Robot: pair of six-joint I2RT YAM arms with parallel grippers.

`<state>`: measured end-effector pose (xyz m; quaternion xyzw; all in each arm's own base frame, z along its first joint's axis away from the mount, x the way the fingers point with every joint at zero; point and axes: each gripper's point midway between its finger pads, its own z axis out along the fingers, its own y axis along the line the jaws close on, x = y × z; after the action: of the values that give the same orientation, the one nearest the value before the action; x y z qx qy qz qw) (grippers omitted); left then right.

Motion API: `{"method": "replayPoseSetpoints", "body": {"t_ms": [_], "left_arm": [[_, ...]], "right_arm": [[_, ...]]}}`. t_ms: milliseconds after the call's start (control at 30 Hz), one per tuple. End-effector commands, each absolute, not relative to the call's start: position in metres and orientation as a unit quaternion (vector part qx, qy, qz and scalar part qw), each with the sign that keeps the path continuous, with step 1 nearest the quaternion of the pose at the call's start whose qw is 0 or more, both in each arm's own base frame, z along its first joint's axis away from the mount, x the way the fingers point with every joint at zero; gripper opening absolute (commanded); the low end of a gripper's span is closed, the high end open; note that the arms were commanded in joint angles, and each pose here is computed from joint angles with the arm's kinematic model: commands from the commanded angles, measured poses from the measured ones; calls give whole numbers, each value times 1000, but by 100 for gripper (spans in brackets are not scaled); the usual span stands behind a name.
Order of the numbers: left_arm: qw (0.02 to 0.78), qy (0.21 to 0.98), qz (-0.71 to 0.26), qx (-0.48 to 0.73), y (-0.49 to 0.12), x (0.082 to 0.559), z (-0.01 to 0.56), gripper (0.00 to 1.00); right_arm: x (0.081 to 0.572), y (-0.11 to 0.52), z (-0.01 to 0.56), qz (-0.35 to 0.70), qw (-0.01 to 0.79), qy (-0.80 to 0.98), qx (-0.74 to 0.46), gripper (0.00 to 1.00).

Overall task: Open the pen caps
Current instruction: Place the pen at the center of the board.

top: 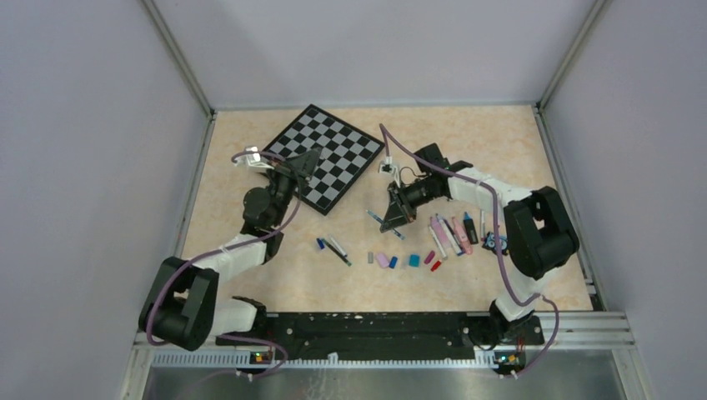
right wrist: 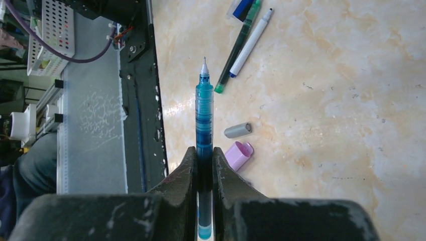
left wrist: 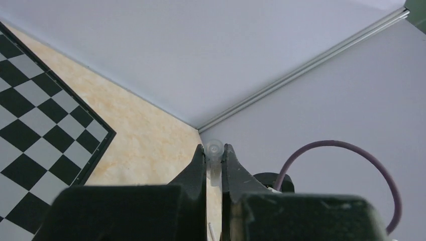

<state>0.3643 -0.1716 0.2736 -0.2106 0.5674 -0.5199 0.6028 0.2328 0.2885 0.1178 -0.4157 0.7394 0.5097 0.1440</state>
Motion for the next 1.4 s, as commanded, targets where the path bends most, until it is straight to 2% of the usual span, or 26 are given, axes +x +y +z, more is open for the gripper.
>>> {"method": "replayPoseSetpoints", "body": {"t_ms": [0,233,500,767,933,1167,1367], "left_arm": [[593,574,-538,-172,-181,351,281,0],[507,651,-558,-95,-202,292,229,0],[418,778,-464,-70,-187,238,161,2],[386,820,-406,-122,-156,197,114,5],[340,845,-387,-146,-151,182,91,5],[245,884,-359,-172,-149,156,61,4],[197,888,-362,-205,-152,145,39,4]], "right_arm": [[241,296,121,496,171,736,-427,0],[262,300,92,425,196,788,-401,2],[278,326,69,360,179,819,-409,12],[274,350,46,358,129,830,-408,22],[274,356,42,367,112,830,-404,27],[265,355,73,390,131,799,-439,29],[251,351,89,407,132,771,-472,29]]}}
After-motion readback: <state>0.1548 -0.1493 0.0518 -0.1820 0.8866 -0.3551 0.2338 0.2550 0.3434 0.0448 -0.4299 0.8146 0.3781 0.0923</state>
